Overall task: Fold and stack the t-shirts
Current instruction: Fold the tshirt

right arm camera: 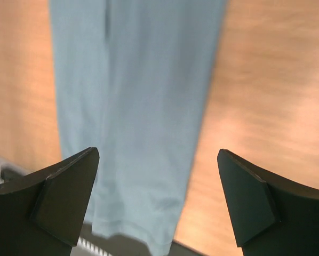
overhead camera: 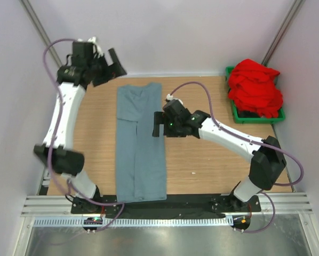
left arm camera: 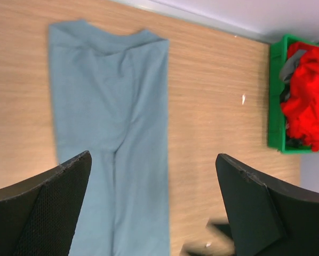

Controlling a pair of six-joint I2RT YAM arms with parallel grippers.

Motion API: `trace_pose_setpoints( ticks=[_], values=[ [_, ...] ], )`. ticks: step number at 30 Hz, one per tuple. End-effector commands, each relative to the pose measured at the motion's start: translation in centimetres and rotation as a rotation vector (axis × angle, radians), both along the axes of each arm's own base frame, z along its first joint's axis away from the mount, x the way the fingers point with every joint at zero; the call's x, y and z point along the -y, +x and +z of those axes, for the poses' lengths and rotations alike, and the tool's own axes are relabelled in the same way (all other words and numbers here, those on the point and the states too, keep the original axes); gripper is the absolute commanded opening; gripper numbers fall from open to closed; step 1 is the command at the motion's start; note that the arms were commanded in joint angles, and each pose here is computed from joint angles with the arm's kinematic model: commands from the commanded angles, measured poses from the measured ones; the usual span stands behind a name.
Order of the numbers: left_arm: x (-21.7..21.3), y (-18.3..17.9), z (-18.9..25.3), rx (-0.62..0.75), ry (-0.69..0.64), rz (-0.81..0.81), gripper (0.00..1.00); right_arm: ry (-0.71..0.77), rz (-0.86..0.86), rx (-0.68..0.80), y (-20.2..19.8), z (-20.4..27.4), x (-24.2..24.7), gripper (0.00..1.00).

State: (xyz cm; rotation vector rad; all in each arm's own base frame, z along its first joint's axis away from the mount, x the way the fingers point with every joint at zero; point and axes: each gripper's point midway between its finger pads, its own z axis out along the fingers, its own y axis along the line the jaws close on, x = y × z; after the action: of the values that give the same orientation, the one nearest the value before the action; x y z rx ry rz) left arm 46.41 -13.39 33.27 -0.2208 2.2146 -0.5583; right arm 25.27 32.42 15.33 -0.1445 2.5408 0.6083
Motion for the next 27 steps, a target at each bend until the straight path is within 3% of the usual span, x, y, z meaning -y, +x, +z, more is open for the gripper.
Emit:
trace_pose_setpoints(
  ticks=[1, 2, 3, 4, 6, 7, 9, 10, 15, 24, 27],
  values=[
    [-1.8, -7.9, -3.3, -0.125, 0.123, -0.033, 1.00, -0.052, -0.064, 0.091, 7.1, 1.5, 3.9, 1.00],
    [-2.4, -10.3, -6.6, -0.199, 0.158, -0.044, 1.00, -0.034, -0.050, 0.086, 8.2, 1.7, 3.7, 1.00],
    [-3.0, -11.8, -7.2, -0.204, 0.171, -0.034, 1.00, -0.056, -0.051, 0.062, 9.8, 0.2, 3.7, 1.00],
    [-3.6, -13.9, -6.2, -0.153, 0.171, -0.023, 1.00, -0.019, -0.061, 0.100, 12.7, 2.1, 4.0, 0.99],
    [-4.3, -17.1, -10.0, -0.230, 0.189, -0.028, 1.00, -0.001, -0.031, 0.071, 15.4, 0.4, 3.0, 0.97],
    [-4.4, -18.5, -9.0, -0.171, 0.164, -0.024, 1.00, 0.036, -0.037, 0.124, 17.7, 2.6, 2.5, 0.95],
    [-3.8, -20.7, -11.4, -0.201, 0.115, -0.048, 1.00, 0.043, -0.063, 0.098, 21.1, 0.1, 2.6, 0.91],
    [-3.4, -22.1, -12.0, -0.199, 0.086, -0.073, 1.00, 0.074, -0.076, 0.129, 23.1, 1.3, 2.2, 0.89],
    [-4.7, -24.0, -12.1, -0.151, 0.135, -0.064, 1.00, 0.189, -0.111, 0.096, 28.9, -2.0, 1.2, 0.83],
    [-4.4, -24.4, -11.7, -0.075, 0.103, -0.061, 1.00, 0.286, -0.097, 0.030, 31.7, -8.8, -1.6, 0.77],
    [-4.4, -24.3, -11.8, -0.071, 0.097, -0.056, 1.00, 0.297, -0.103, 0.016, 32.0, -10.5, -1.8, 0.62]
  ],
)
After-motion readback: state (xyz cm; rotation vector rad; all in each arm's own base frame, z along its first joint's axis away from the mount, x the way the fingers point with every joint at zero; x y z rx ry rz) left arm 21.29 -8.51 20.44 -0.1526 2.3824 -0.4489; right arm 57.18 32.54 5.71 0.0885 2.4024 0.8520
